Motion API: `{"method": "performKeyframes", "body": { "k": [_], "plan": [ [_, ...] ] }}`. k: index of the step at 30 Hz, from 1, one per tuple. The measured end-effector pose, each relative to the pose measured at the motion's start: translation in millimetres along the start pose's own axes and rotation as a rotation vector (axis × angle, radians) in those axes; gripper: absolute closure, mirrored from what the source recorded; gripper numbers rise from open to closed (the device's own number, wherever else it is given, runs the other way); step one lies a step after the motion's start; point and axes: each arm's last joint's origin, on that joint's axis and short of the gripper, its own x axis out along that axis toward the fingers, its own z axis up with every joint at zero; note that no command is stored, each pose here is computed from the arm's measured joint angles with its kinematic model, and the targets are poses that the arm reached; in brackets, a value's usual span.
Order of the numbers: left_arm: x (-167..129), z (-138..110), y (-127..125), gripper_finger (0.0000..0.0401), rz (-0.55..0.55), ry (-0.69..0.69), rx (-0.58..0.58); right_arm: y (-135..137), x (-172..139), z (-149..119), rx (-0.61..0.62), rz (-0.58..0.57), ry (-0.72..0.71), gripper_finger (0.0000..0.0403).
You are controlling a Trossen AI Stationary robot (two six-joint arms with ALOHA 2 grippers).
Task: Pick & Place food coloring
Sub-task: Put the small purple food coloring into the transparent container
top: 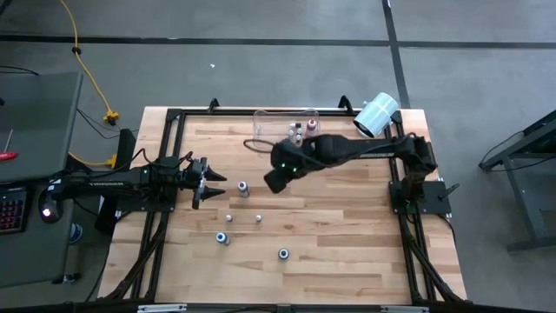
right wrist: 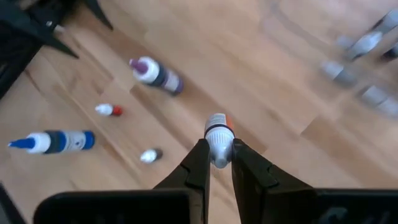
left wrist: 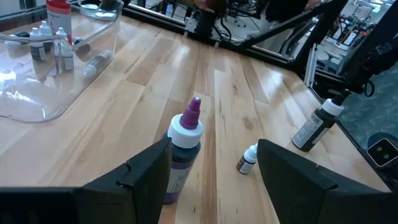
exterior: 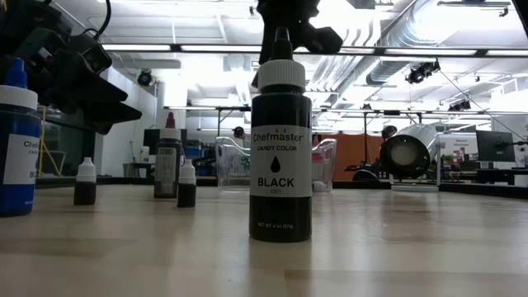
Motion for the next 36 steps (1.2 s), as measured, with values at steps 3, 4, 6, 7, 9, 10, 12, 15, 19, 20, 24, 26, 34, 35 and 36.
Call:
{"method": "performKeyframes", "body": {
  "k": [3, 4, 6, 7, 9, 10, 12, 15, 19, 20, 24, 26, 34, 35, 36],
  "plan": [
    [0.0, 0.0, 0.0, 0.0167, 0.000, 0.000, 0.000, -3.7, -16.7, 13.8, -0.033, -0.027, -0.038, 0.0366],
    [0.0, 0.0, 0.0, 0.0167, 0.000, 0.000, 0.000, -4.3, -22.9, 19.0, -0.042, -0.032, -0.057, 0.0366],
    [0.0, 0.0, 0.0, 0.0167, 0.000, 0.000, 0.000, -7.6, -34.6, 28.4, -0.060, -0.048, -0.083, 0.0367],
    [0.0, 0.0, 0.0, 0.0167, 0.000, 0.000, 0.000, -10.3, -38.3, 31.9, -0.067, -0.063, -0.086, 0.0367],
    [0.0, 0.0, 0.0, 0.0167, 0.000, 0.000, 0.000, -16.0, -43.2, 37.8, -0.071, -0.091, -0.093, 0.0367],
    [0.0, 0.0, 0.0, 0.0167, 0.000, 0.000, 0.000, -19.4, -44.9, 40.4, -0.071, -0.107, -0.092, 0.0366],
    [0.0, 0.0, 0.0, 0.0167, 0.000, 0.000, 0.000, -27.8, -47.3, 45.1, -0.070, -0.145, -0.081, 0.0366],
    [0.0, 0.0, 0.0, 0.0167, 0.000, 0.000, 0.000, -42.8, -46.7, 53.7, -0.055, -0.202, -0.070, 0.0366],
    [0.0, 0.0, 0.0, 0.0167, 0.000, 0.000, 0.000, -65.9, -33.9, 65.6, -0.028, -0.294, -0.030, 0.0365],
    [0.0, 0.0, 0.0, 0.0167, 0.000, 0.000, 0.000, -71.5, -27.3, 68.2, -0.022, -0.314, -0.013, 0.0364],
    [0.0, 0.0, 0.0, 0.0167, 0.000, 0.000, 0.000, -90.7, 0.3, 78.0, -0.018, -0.362, 0.053, 0.0365],
    [0.0, 0.0, 0.0, 0.0167, 0.000, 0.000, 0.000, -97.5, 13.2, 83.2, -0.022, -0.375, 0.076, 0.0365],
    [0.0, 0.0, 0.0, 0.0167, 0.000, 0.000, 0.000, -119.5, 58.0, 95.8, -0.202, -0.415, 0.174, 0.0363],
    [0.0, 0.0, 0.0, 0.0167, 0.000, 0.000, 0.000, -120.8, 62.6, 96.0, -0.239, -0.421, 0.188, 0.0363],
    [0.0, 0.0, 0.0, 0.0167, 0.000, 0.000, 0.000, -121.7, 65.6, 96.2, -0.272, -0.426, 0.198, 0.0363]
  ]
}}
